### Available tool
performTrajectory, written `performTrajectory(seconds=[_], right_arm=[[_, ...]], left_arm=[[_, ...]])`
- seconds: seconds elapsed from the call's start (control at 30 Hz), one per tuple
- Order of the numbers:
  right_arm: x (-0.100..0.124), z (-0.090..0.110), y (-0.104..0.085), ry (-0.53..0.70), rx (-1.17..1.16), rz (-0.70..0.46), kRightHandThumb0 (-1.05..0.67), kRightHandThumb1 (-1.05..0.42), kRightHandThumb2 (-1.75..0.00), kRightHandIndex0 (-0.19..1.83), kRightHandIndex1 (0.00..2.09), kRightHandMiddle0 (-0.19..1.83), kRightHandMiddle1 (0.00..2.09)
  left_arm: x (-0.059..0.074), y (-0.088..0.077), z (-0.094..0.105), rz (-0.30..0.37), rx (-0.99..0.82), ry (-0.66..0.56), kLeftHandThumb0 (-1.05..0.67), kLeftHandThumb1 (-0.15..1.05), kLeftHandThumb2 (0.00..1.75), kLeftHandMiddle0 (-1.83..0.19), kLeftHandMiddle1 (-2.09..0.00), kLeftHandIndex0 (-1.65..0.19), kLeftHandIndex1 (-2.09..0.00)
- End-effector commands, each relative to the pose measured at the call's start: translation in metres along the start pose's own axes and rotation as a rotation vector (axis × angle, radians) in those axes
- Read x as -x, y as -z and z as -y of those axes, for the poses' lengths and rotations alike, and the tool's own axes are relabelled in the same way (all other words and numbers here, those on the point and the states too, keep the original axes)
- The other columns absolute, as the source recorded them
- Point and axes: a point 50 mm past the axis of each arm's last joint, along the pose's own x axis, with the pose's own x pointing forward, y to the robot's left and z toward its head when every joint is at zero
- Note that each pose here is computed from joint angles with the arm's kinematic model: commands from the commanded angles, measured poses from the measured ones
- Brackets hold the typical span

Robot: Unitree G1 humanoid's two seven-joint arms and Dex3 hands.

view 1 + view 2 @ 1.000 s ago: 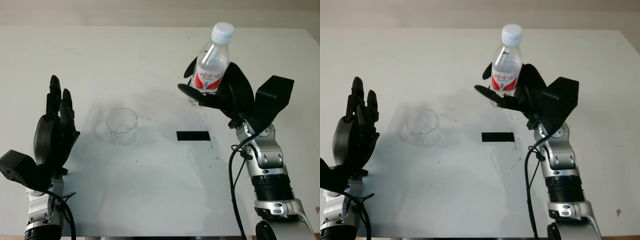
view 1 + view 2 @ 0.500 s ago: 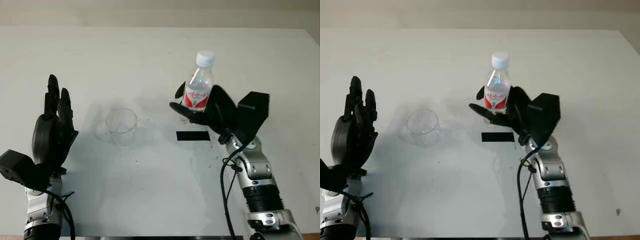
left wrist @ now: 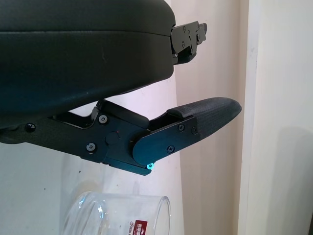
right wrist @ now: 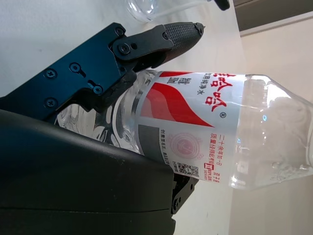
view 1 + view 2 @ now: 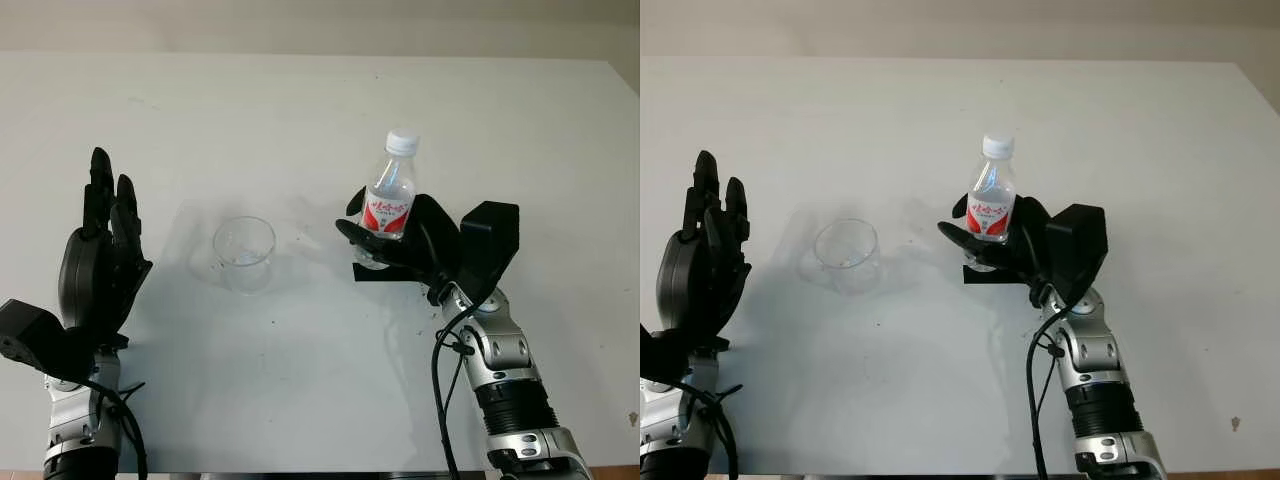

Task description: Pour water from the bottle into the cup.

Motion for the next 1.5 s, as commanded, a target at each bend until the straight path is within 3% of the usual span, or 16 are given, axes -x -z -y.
performTrajectory(seconds=[0.0,0.27,0.53,0.67,0.8,0.93,1.0,1.2,1.37,1.47], right_arm=[[0.001,0.003,0.006,0.023,0.002,-0.014,-0.43,-1.05,-0.46,1.18,2.09,0.85,2.09],[0.003,0.010,0.012,0.041,0.037,-0.008,-0.45,-1.05,-0.42,1.12,2.09,0.77,2.09],[0.007,0.004,0.018,-0.018,0.089,-0.013,-0.49,-1.05,-0.35,1.02,2.09,0.68,2.09],[0.010,-0.002,0.023,-0.037,0.150,-0.006,-0.52,-1.05,-0.28,0.76,2.09,0.45,2.09],[0.013,-0.005,0.029,-0.050,0.130,-0.007,-0.50,-1.05,-0.23,0.32,2.09,0.10,2.09],[0.016,-0.005,0.031,-0.057,0.142,-0.013,-0.51,-1.05,-0.21,0.06,2.09,-0.04,2.08],[0.019,-0.004,0.031,-0.064,0.153,-0.006,-0.54,-1.05,-0.21,-0.06,2.01,-0.07,1.94],[0.025,-0.001,0.034,-0.072,0.167,0.002,-0.59,-1.05,-0.13,-0.10,1.52,-0.05,1.51],[0.032,0.002,0.038,-0.066,0.183,0.017,-0.60,-1.05,-0.10,-0.14,1.27,-0.12,1.38],[0.037,0.007,0.042,-0.052,0.232,0.010,-0.65,-1.05,-0.13,-0.09,0.98,-0.12,1.25]], left_arm=[[0.003,0.003,-0.002,-0.016,0.004,-0.007,-0.70,1.05,0.80,0.19,0.00,0.19,0.00],[0.003,0.004,-0.002,-0.017,0.010,-0.005,-0.70,1.05,0.80,0.19,0.00,0.19,0.00],[0.002,0.002,-0.003,-0.006,0.008,0.001,-0.69,1.05,0.80,0.19,0.00,0.19,0.00],[0.002,0.001,-0.003,-0.002,0.005,-0.006,-0.68,1.05,0.81,0.19,0.00,0.19,0.00],[0.002,0.000,-0.004,-0.001,0.006,-0.009,-0.68,1.05,0.81,0.19,0.00,0.19,0.00],[0.002,-0.001,-0.006,0.001,0.007,-0.007,-0.68,1.05,0.81,0.19,0.00,0.19,0.00],[0.001,-0.001,-0.006,0.002,0.008,-0.008,-0.68,1.05,0.81,0.19,0.00,0.19,0.00],[-0.001,-0.002,-0.006,0.000,0.010,-0.002,-0.68,1.05,0.81,0.19,0.00,0.19,0.00],[-0.001,-0.002,-0.007,-0.003,0.018,-0.002,-0.68,1.05,0.81,0.19,0.00,0.19,0.00],[-0.001,-0.002,-0.007,-0.003,0.014,-0.001,-0.69,1.05,0.81,0.19,0.00,0.19,0.00]])
